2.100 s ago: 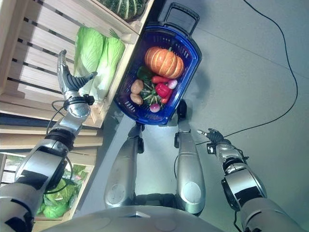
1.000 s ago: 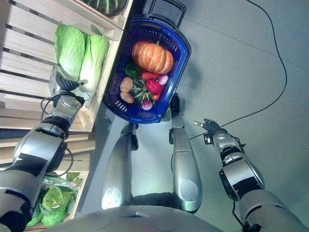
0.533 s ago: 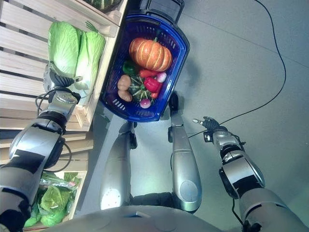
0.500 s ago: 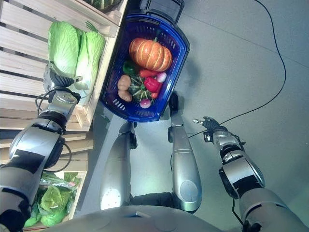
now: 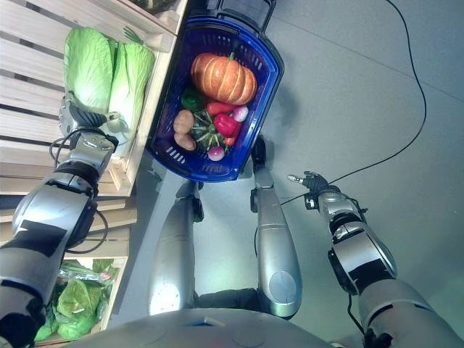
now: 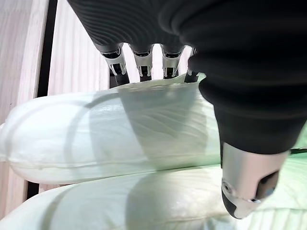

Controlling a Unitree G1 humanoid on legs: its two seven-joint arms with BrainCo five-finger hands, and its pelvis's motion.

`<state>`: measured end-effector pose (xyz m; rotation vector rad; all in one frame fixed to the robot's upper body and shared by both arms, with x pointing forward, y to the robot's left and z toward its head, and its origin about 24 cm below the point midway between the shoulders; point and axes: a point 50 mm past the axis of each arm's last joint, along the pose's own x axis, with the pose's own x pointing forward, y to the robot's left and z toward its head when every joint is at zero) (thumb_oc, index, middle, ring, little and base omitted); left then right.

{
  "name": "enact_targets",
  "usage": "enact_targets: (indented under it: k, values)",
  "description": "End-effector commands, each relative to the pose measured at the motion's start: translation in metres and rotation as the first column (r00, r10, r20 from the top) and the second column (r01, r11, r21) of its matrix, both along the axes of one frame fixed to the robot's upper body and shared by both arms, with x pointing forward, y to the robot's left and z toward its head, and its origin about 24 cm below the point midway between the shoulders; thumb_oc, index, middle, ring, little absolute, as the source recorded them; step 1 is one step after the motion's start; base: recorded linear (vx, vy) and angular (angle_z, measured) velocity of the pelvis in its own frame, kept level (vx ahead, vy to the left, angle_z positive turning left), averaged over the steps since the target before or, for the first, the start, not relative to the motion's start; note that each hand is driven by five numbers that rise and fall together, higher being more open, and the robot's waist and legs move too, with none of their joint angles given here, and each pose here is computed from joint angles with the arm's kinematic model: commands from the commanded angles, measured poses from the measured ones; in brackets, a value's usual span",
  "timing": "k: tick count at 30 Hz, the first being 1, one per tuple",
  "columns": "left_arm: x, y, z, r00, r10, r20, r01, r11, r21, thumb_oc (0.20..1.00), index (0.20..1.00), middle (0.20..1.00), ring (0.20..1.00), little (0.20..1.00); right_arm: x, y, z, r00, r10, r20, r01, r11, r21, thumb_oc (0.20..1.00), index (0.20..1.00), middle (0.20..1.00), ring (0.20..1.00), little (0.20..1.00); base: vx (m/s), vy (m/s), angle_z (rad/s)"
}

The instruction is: Pick up fruits and vegetables into the basket

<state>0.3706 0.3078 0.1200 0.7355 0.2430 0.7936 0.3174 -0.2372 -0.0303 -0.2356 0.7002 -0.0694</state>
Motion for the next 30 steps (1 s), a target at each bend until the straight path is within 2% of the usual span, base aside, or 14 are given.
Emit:
enact_targets:
  k: [1, 9, 10, 11, 12, 30]
  values:
    - [-0.0221, 0.0254, -0.0194, 0.985, 0.152, -0.076, -0.154, 0.988, -0.023, 1.0, 1.0, 1.0, 1.0, 1.0, -0.0187, -0.0146, -0.0144, 0.997, -0.036, -0.062, 0.035, 0.999, -0.025, 1.0, 1.0, 1.0, 1.0, 1.0, 0.0, 0.0, 0.0]
    - [-0.0218, 0.0252, -0.0195, 0.984, 0.154, -0.09, -0.157, 0.987, -0.032, 1.0, 1.0, 1.0, 1.0, 1.0, -0.0171, -0.013, -0.0136, 0.998, -0.034, -0.059, 0.033, 0.999, -0.02, 1.0, 1.0, 1.0, 1.0, 1.0, 0.0, 0.0, 0.0]
    - [-0.0214, 0.0251, -0.0191, 0.984, 0.15, -0.096, -0.154, 0.988, -0.032, 0.793, 0.793, 0.793, 0.793, 0.793, -0.0171, -0.0131, -0.0135, 0.998, -0.035, -0.059, 0.034, 0.999, -0.02, 1.0, 1.0, 1.0, 1.0, 1.0, 0.0, 0.0, 0.0]
    - [-0.021, 0.0248, -0.0191, 0.985, 0.142, -0.099, -0.146, 0.989, -0.032, 0.275, 0.275, 0.275, 0.275, 0.275, -0.0165, -0.0131, -0.0129, 0.998, -0.036, -0.059, 0.035, 0.999, -0.019, 1.0, 1.0, 1.0, 1.0, 1.0, 0.0, 0.0, 0.0]
    - [-0.0209, 0.0248, -0.0192, 0.985, 0.136, -0.104, -0.14, 0.99, -0.03, 0.2, 0.2, 0.2, 0.2, 0.2, -0.0163, -0.0138, -0.0124, 0.998, -0.037, -0.059, 0.036, 0.999, -0.019, 1.0, 1.0, 1.0, 1.0, 1.0, 0.0, 0.0, 0.0]
    - [-0.0188, 0.0231, -0.0187, 0.988, 0.098, -0.116, -0.101, 0.995, -0.018, 0.2, 0.2, 0.2, 0.2, 0.2, -0.0144, -0.0174, -0.009, 0.998, -0.036, -0.047, 0.035, 0.999, -0.024, 1.0, 1.0, 1.0, 1.0, 1.0, 0.0, 0.0, -0.01]
